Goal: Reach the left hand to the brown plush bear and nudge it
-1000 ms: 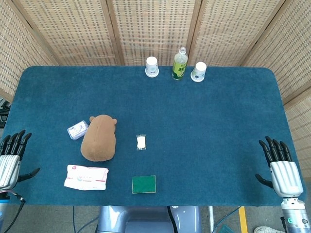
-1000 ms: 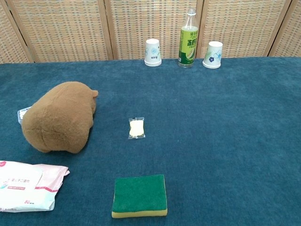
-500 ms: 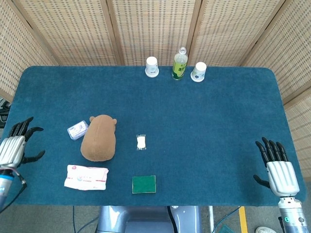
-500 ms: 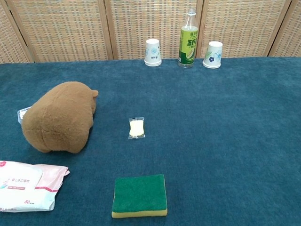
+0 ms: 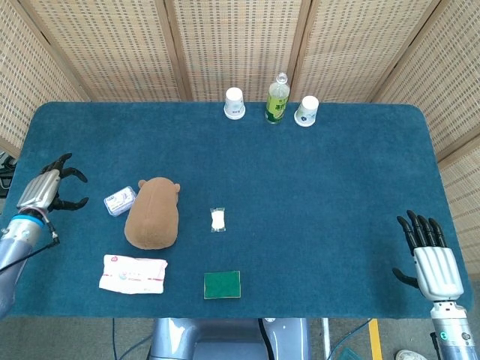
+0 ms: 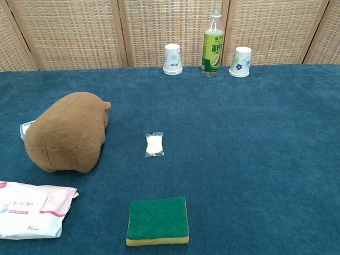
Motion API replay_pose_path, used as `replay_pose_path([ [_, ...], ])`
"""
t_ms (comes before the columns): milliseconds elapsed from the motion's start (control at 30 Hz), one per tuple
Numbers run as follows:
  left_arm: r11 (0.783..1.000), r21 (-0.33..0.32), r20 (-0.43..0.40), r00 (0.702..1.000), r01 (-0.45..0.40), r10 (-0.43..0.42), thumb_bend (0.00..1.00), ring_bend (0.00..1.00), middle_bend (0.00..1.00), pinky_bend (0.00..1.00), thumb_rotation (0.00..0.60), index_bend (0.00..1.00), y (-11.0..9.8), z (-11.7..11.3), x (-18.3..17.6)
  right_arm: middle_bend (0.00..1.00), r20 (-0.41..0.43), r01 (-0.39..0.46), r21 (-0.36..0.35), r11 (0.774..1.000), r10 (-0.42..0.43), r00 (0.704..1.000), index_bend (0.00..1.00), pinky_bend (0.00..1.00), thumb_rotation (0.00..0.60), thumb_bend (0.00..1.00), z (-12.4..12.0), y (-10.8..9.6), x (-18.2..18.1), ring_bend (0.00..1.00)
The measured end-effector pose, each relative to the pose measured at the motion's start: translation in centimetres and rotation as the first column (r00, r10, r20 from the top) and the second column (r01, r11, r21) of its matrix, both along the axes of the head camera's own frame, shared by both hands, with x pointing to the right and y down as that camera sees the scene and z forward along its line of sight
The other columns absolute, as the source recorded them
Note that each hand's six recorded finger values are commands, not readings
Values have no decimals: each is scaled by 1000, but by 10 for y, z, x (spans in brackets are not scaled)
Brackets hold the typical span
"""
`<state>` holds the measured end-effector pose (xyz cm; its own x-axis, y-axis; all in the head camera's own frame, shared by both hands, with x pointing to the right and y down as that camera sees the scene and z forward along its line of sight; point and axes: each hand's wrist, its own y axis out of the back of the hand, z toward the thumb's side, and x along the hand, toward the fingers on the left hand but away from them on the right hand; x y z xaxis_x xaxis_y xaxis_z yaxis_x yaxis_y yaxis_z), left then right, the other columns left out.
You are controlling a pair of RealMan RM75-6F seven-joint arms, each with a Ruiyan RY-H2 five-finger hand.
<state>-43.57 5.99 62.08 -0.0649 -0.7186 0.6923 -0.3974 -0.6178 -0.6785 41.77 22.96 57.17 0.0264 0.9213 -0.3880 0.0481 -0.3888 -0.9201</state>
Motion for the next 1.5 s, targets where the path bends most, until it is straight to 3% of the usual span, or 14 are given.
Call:
replay_pose_path([
  [400, 989, -115, -1, 996, 91, -92, 365, 0, 0, 0, 600, 461, -33, 48, 37, 0, 16, -32, 3, 999, 32, 999, 0, 0, 600, 166, 0, -4, 10, 0],
  [767, 979, -186, 31, 996, 85, -81, 365, 0, 0, 0, 600, 485, -43, 86, 76, 0, 26, -69, 2, 998, 69, 997, 0, 0, 600, 166, 1, -7, 20, 0],
  [1067, 976, -204, 27, 997, 72, -67, 366, 0, 0, 0, 600, 489, -46, 101, 96, 0, 35, -76, 7, 997, 76, 996, 0, 0, 600, 164, -1, -8, 22, 0],
  [1500, 973, -221, -8, 997, 73, -76, 369, 0, 0, 0, 600, 502, -44, 107, 106, 0, 41, -74, 1, 997, 74, 996, 0, 0, 600, 164, -1, -8, 21, 0],
])
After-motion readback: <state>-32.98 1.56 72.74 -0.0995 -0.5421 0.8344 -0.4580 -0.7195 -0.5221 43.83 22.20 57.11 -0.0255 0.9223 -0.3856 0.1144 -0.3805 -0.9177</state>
